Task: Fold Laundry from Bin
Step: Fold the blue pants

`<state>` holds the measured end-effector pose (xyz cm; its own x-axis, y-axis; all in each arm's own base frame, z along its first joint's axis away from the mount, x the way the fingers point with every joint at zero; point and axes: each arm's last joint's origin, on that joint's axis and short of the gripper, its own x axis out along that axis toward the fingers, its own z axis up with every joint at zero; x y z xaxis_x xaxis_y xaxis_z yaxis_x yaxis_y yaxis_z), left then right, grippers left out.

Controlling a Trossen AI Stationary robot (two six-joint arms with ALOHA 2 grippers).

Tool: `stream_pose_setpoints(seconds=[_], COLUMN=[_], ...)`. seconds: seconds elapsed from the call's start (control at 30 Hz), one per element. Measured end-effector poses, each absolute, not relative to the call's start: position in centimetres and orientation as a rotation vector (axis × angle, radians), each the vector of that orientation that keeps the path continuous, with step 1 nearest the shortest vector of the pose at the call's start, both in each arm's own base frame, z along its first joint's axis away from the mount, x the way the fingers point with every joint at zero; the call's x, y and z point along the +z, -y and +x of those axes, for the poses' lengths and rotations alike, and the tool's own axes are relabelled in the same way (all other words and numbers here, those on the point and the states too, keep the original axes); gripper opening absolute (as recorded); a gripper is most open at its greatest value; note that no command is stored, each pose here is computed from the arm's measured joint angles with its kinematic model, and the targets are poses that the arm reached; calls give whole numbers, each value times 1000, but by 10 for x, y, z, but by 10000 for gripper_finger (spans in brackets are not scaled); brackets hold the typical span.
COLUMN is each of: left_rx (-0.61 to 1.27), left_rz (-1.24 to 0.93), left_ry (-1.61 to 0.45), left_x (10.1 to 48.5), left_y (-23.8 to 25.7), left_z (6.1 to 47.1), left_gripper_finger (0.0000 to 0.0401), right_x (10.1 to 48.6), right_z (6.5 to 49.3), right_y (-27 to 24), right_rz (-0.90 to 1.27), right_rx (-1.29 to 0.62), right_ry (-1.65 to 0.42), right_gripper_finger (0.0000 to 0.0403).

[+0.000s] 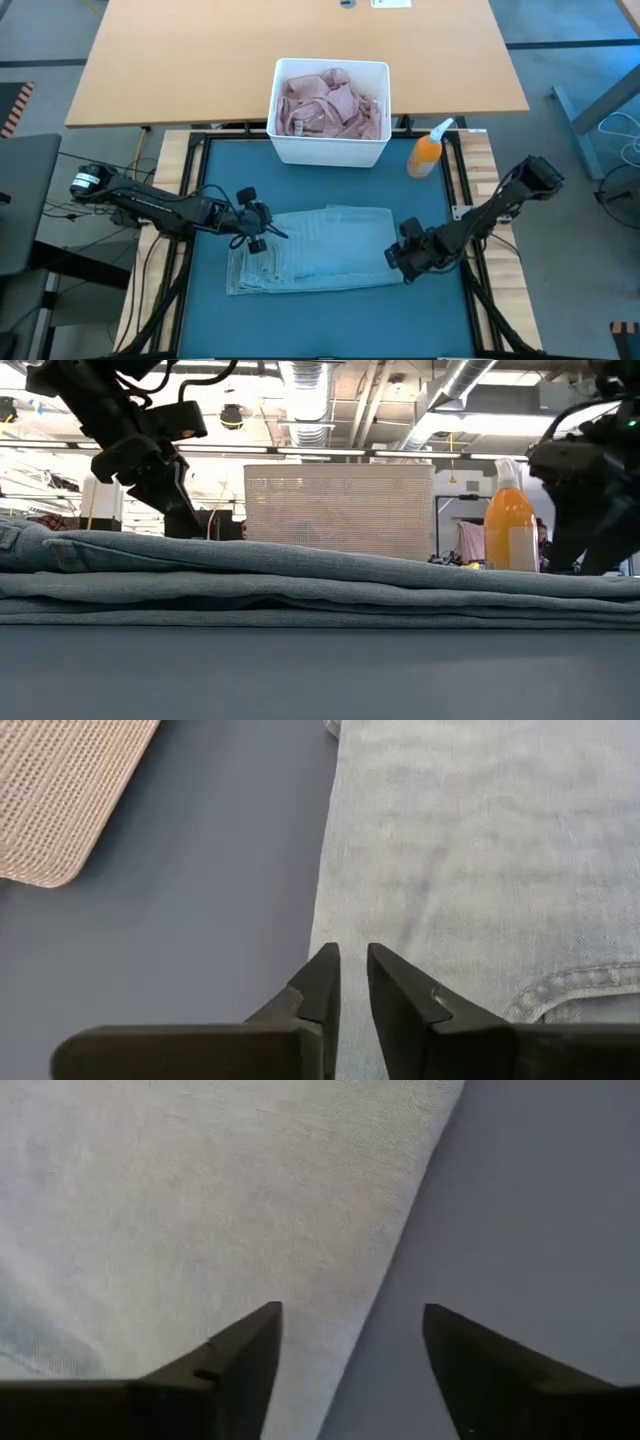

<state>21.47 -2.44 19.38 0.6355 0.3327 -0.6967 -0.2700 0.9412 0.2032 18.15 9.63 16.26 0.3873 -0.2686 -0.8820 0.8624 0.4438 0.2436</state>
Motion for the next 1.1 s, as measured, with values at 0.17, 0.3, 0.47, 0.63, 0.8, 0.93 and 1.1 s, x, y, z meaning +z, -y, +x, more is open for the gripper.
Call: stream_pose_setpoints(seconds=[0.17,0.3,0.47,0.63,0.8,0.93,1.1], left_rx=[348,351,220,20,-32,-29,-16], left_rz=[73,56,1,-38,14,36,85], left_ry=[-811,-809,-808,-705,-663,-616,-570], left_x=[194,194,195,199,187,179,175], left_y=[24,25,29,47,66,72,76], left_z=[215,215,217,227,241,254,281], left_gripper_finger=[68,75,76,75,75,74,74], right_x=[149,134,122,119,119,125,147], right_z=[181,177,173,171,172,176,184], right_y=[-95,-91,-90,-90,-90,-93,-97], right_rz=[821,858,886,876,849,802,762], right_rx=[-778,-753,-718,-715,-698,-658,-617], right_ry=[-824,-764,-651,-604,-608,-627,-684], right_gripper_finger=[305,306,294,233,88,27,35])
